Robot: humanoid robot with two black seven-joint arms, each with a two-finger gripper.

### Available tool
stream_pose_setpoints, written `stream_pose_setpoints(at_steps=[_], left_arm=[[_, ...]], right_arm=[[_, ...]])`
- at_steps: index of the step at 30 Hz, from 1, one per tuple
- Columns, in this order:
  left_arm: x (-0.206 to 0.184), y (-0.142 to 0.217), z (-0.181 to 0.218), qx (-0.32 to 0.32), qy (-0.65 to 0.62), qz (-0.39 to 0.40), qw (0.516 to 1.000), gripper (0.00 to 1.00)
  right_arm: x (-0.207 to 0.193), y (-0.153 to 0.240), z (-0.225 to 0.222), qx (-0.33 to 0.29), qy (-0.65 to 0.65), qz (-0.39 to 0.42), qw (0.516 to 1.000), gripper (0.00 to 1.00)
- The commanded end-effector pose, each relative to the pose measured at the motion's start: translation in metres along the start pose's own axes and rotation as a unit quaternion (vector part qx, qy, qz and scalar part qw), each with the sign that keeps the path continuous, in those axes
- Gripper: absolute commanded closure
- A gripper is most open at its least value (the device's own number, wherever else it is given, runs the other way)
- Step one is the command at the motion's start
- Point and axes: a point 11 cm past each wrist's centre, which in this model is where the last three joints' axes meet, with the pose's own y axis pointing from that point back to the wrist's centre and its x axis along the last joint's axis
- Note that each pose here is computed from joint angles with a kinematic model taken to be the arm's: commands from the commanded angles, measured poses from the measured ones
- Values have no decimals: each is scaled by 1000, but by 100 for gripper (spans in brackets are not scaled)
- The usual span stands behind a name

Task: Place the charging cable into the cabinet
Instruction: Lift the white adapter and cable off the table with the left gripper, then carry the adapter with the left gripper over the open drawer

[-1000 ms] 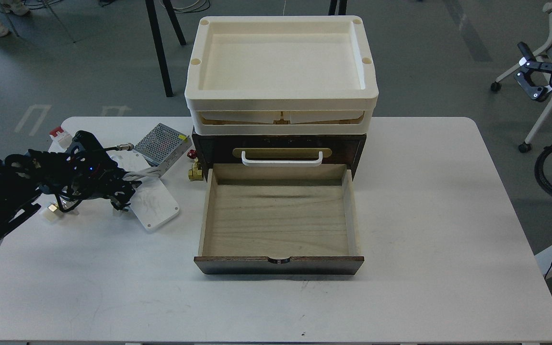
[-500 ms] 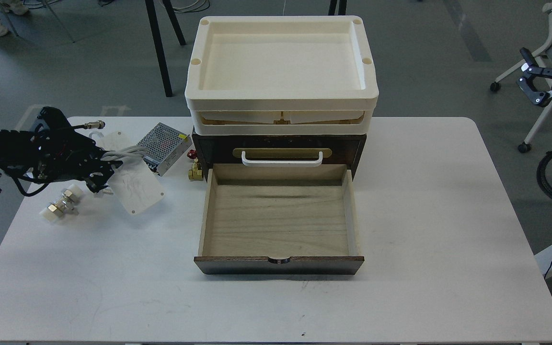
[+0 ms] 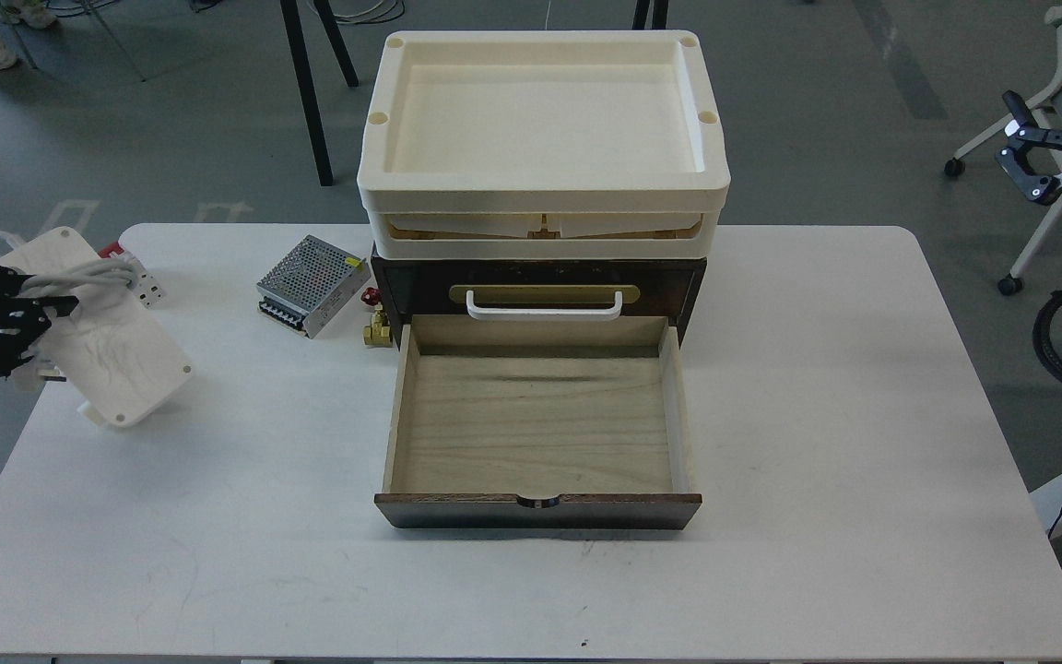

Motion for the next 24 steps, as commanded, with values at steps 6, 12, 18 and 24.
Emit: stream_pose_setpoints(at_steps=[6,12,18,24], left_arm=[[59,1,93,-182,172,60,966,100],[106,-56,178,-364,229,79,899,100],[106,-106,207,-407,285,66,866,100],[97,-145,212,-398,318,61,859,100]], right_arm=[[-1,0,1,0,-1,-1,1000,0],[-2,-1,0,2,-3,-1,1000,0],[1,1,3,0,-6,10,1000,0],[3,3,4,0,-8,13,1000,0]])
